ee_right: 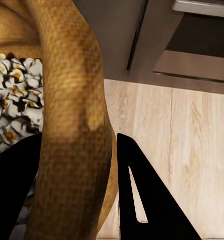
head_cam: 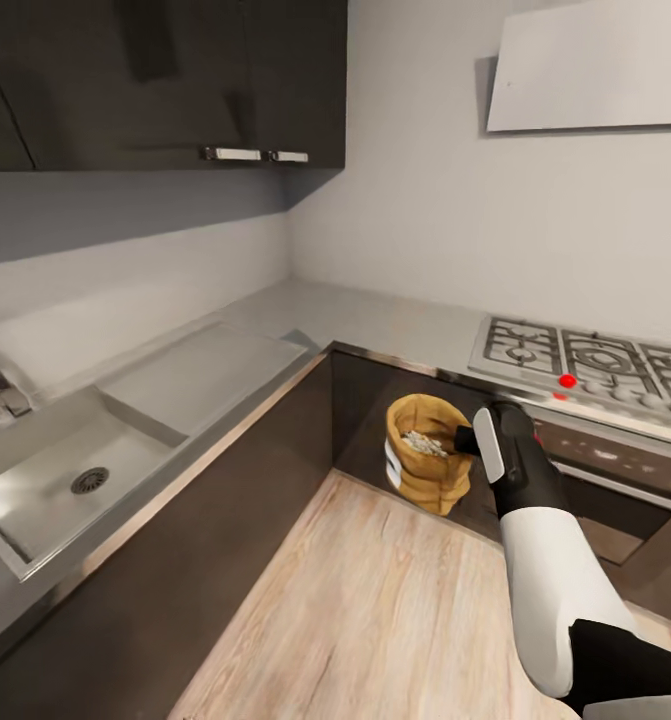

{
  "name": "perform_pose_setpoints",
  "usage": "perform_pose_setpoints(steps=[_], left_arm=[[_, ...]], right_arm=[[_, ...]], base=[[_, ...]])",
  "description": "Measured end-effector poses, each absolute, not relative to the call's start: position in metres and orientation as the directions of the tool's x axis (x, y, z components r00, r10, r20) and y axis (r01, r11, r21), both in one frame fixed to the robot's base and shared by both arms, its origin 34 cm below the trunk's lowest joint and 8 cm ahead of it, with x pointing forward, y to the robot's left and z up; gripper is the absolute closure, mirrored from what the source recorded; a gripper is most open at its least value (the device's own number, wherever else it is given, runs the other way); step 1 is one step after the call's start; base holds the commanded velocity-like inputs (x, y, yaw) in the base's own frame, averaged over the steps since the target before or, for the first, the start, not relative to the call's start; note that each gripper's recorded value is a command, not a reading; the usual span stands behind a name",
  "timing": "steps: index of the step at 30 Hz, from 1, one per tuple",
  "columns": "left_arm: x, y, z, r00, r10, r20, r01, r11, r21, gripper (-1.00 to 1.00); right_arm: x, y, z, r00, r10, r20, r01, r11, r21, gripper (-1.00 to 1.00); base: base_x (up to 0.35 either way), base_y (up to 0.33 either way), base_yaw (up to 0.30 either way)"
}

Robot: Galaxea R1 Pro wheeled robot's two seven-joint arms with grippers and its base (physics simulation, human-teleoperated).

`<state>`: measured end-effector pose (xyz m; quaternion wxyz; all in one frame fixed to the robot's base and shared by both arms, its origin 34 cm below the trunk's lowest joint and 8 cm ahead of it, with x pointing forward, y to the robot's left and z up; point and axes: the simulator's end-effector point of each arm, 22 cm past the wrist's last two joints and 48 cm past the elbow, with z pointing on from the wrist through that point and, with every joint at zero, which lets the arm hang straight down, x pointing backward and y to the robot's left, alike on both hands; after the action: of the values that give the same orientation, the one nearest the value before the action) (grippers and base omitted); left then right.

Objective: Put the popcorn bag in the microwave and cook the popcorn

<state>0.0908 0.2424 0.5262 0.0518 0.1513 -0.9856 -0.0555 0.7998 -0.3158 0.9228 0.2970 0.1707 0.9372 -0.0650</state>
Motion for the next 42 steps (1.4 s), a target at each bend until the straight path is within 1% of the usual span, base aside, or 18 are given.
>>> perform_pose_setpoints(steps=[5, 34, 42], left_arm=[[0.094, 0.244, 0.526, -0.949, -0.305, 0.077, -0.295, 0.948, 0.120, -1.00], [0.119, 0.246, 0.523, -0.950, -0.311, 0.017, -0.308, 0.946, 0.102, -1.00], [0.124, 0.246, 0.523, -0.950, -0.311, 0.005, -0.310, 0.946, 0.098, -1.00]], right_arm=[[0.799, -0.315, 0.928, -0.760, 0.283, -0.585, 0.359, 0.933, -0.015, 1.00], [0.779, -0.314, 0.926, -0.772, 0.279, -0.572, 0.355, 0.935, -0.023, 1.00], [0.779, -0.317, 0.935, -0.764, 0.276, -0.584, 0.357, 0.934, -0.027, 1.00]], base=[[-0.147, 0.000, 0.000], [-0.001, 0.000, 0.000], [0.000, 0.000, -0.074]])
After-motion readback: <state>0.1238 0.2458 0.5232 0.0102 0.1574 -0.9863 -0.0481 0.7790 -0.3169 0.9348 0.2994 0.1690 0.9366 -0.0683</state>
